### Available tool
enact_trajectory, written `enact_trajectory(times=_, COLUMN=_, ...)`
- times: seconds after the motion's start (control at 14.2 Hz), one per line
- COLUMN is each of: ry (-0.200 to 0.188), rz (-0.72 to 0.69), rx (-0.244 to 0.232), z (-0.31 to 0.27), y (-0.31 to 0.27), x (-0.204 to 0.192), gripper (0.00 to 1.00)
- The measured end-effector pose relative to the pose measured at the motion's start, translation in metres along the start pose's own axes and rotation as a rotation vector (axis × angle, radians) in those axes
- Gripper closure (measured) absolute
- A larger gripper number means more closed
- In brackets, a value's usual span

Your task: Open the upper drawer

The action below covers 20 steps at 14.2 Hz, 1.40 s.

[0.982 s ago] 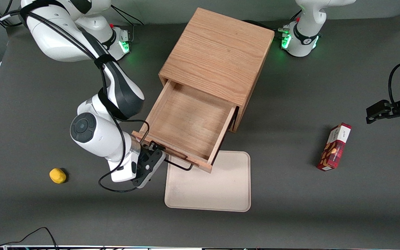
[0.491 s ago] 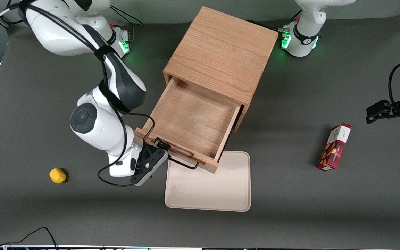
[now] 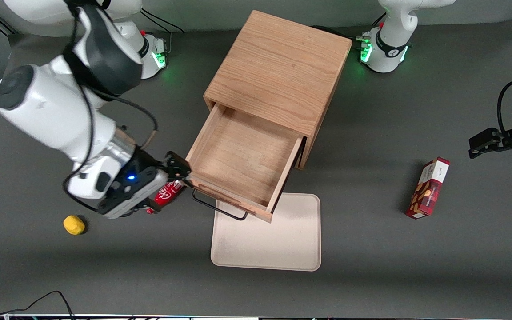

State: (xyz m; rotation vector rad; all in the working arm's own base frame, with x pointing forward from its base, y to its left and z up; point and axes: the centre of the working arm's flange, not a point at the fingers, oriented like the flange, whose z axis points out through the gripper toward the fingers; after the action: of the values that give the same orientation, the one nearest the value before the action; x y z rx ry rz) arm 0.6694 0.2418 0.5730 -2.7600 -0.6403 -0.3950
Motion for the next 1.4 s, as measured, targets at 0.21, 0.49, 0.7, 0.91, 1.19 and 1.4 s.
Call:
enact_trajectory(times=0.21, ry=-0.056, rz=0.118, rx=-0.063, z=-0.072, y=0.074, x=-0.032, gripper=0.0)
enact_trajectory(times=0.49, ry=-0.046, rz=0.251, rx=-0.285, z=-0.174, y=0.126, x=-0.091, gripper=0.0)
enact_trajectory(times=0.7, ry=-0.039, rz=0.376, rx=-0.355, z=-0.198, y=0.104, x=-0.128, gripper=0.0)
enact_trajectory(times=0.91, ry=-0.013, rz=0.444, rx=-0.386, z=-0.215, y=0.12, x=-0.168, gripper=0.0)
enact_trajectory(times=1.19, ry=0.001, rz=0.374, rx=-0.402, z=-0.233, y=0.148, x=-0.183, gripper=0.0)
enact_trajectory(times=1.4, ry=-0.037, rz=0.352, rx=-0.391, z=-0.228, y=0.147, x=-0.183, gripper=0.0)
